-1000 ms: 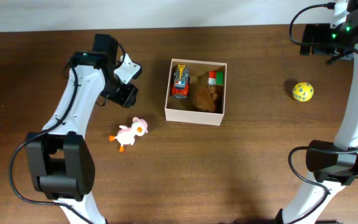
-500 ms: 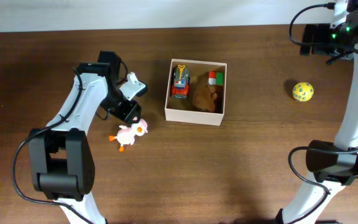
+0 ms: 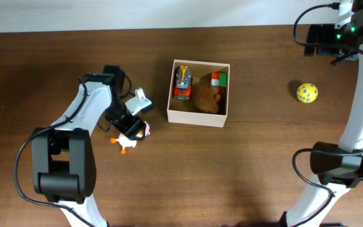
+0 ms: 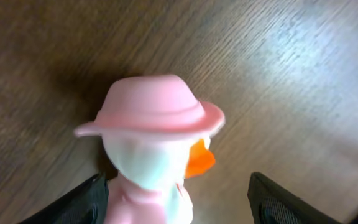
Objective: Pack container
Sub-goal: 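Lower the left gripper toward the white duck toy, then close the left gripper on the duck toy's pink hat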
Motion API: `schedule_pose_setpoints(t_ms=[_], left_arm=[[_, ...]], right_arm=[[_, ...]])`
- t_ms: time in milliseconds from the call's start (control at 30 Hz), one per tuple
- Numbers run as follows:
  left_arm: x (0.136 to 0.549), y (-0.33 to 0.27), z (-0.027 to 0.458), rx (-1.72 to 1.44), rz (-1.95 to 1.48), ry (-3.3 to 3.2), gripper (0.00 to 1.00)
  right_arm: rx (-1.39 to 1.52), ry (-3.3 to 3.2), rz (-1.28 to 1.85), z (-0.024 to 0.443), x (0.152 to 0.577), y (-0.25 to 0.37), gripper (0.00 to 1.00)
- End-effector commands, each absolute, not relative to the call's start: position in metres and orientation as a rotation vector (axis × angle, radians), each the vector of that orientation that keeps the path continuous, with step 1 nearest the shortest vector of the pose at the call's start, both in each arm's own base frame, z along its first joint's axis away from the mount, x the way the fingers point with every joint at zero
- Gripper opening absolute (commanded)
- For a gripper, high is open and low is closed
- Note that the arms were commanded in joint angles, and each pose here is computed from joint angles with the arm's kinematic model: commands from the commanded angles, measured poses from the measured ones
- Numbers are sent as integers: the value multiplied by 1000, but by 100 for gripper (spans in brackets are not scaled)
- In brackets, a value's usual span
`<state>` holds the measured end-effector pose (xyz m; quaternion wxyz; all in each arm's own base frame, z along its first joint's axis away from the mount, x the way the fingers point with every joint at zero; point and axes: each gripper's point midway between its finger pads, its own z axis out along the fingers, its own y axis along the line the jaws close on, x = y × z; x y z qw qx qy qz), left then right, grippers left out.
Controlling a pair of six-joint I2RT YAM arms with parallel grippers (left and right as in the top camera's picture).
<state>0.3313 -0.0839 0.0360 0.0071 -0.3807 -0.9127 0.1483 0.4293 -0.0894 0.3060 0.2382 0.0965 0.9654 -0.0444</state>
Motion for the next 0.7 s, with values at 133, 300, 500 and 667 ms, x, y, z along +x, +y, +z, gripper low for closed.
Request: schedule_pose_setpoints(t_ms=[133, 300, 500, 667], left_arm=[[337, -80, 27, -1258, 411, -2868, 74], [341, -80, 26, -1268, 406, -2881, 74], [345, -81, 26, -1278, 400, -2896, 75], [345, -81, 23, -1281, 399, -2900, 75]], right_arm=[[282, 2638, -132, 307, 430, -92, 99], [282, 2638, -132, 307, 430, -92, 99], [282, 2638, -132, 307, 430, -92, 99], [282, 2638, -132, 307, 430, -92, 99]])
